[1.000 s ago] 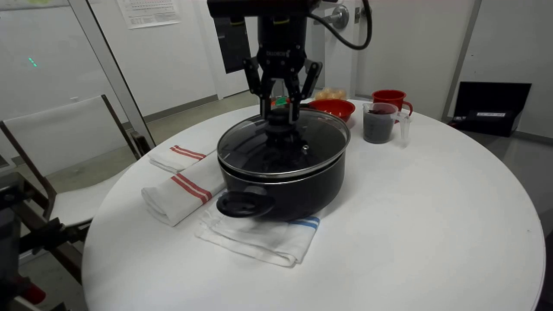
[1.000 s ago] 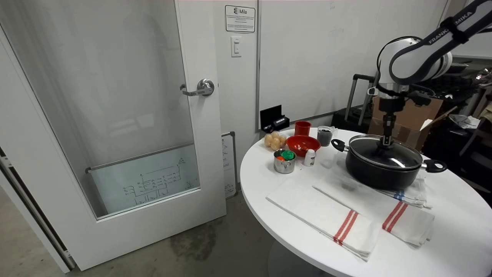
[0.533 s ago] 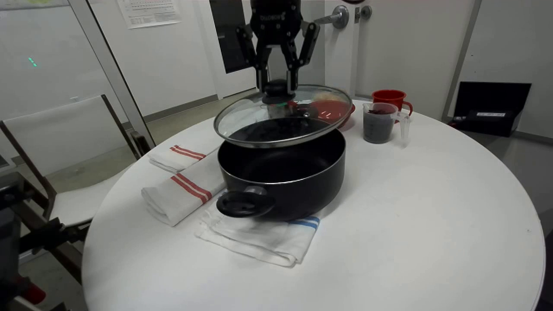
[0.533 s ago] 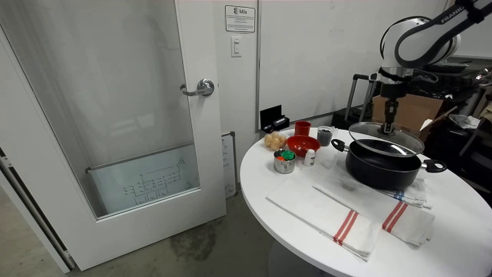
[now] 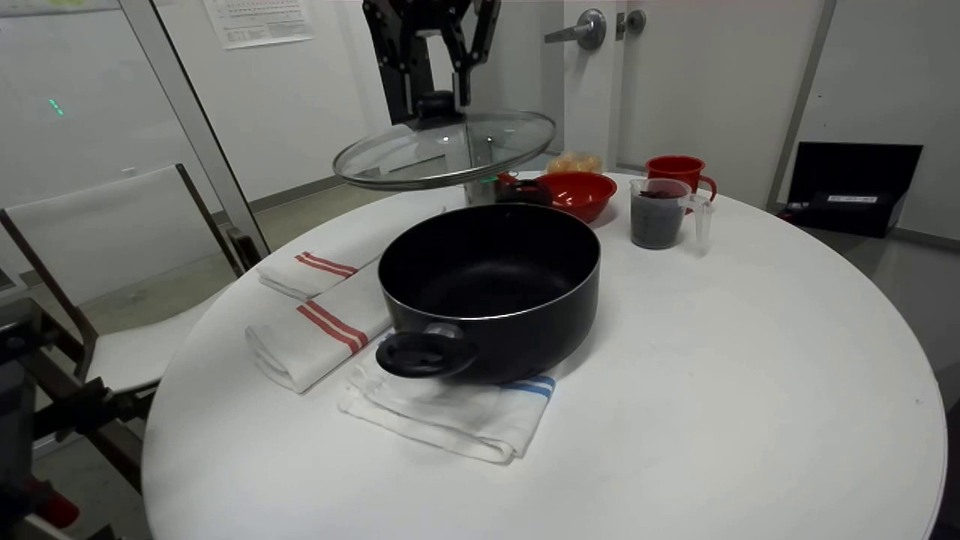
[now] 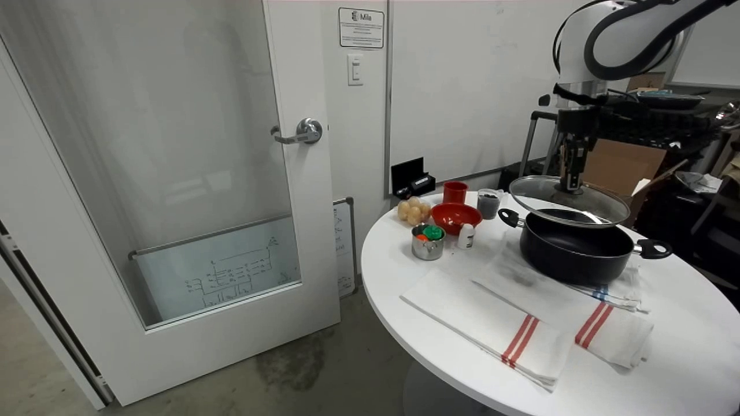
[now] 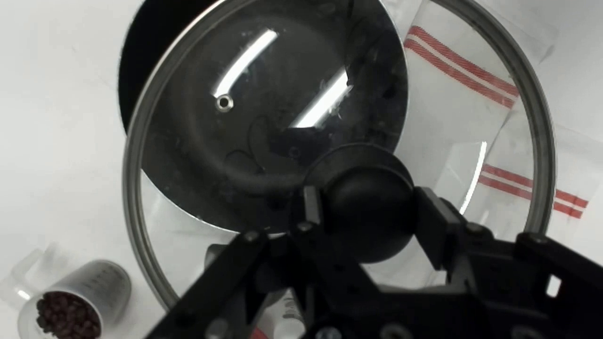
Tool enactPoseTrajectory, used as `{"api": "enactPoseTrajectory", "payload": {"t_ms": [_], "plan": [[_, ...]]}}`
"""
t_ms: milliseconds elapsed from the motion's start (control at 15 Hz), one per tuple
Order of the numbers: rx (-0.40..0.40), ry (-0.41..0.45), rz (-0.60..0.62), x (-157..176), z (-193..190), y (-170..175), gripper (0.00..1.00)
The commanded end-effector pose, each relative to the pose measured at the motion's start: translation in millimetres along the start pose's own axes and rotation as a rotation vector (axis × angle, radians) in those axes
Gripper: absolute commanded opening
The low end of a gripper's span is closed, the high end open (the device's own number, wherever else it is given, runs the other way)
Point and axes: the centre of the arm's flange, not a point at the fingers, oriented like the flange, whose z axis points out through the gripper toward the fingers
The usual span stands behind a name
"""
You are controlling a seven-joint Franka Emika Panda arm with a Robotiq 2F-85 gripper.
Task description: Remove the lid from the pot
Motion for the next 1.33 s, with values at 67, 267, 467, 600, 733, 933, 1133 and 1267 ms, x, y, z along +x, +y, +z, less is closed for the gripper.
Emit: {"api": "enactPoseTrajectory", "payload": {"t_ms": [67, 267, 467, 600, 733, 933, 1133, 1267], "plan": [[-0.019, -0.049, -0.162, 44.3, -26.1, -31.0, 0.25], [-0.013, -0.074, -0.263, 76.5, -27.2, -56.0, 0.25], [0.002, -0.095, -0.353, 106.0, -19.1, -79.9, 0.25], [0.017, -0.11, -0.407, 123.6, -7.5, -96.0, 0.25], [0.032, -0.127, -0.454, 137.9, 7.0, -111.7, 0.25], [0.052, -0.145, -0.523, 154.4, 31.6, -136.1, 0.25], [0.055, -0.153, -0.576, 166.7, 52.2, -155.0, 0.25], [0.047, -0.154, -0.603, 171.8, 66.7, -162.1, 0.25]]}}
